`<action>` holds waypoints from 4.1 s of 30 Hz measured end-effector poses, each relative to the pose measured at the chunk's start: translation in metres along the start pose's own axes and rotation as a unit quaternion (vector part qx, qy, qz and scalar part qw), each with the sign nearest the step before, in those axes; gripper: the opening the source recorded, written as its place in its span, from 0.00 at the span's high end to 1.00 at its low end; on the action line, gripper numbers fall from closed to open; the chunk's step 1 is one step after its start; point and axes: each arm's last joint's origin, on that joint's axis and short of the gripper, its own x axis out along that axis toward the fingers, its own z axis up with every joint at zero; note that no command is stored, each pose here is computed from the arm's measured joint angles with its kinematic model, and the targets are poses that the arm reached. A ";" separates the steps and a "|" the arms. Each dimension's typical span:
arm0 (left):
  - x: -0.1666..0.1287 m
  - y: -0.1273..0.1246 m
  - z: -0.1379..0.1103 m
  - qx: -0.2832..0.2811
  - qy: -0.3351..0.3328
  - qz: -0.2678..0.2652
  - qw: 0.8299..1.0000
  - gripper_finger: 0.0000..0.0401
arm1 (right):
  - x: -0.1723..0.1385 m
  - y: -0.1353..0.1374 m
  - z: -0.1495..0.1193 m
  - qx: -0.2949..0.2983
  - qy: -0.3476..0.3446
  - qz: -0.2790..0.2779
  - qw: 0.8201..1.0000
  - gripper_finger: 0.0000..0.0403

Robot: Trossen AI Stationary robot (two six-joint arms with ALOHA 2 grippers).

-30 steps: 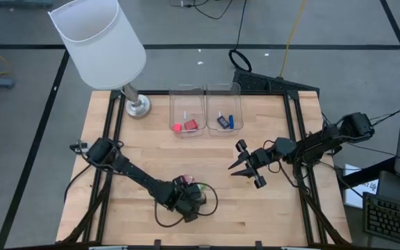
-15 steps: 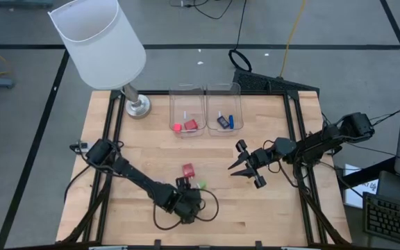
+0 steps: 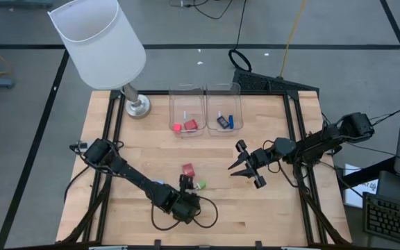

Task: Pick & Place Office items
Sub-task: Put the black timer into the right transparent bin

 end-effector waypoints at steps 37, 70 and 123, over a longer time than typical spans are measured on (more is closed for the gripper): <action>0.011 0.019 0.013 0.076 -0.029 -0.109 0.991 0.33 | 0.000 0.000 -0.001 0.005 0.006 0.002 1.000 0.77; -0.010 0.056 0.020 -0.144 -0.041 -0.049 0.987 0.85 | -0.003 -0.002 -0.003 0.015 0.049 -0.052 0.997 0.77; -0.027 0.119 -0.005 -0.308 -0.291 -0.025 0.905 0.84 | 0.003 -0.009 -0.028 0.016 0.128 -0.214 0.968 0.32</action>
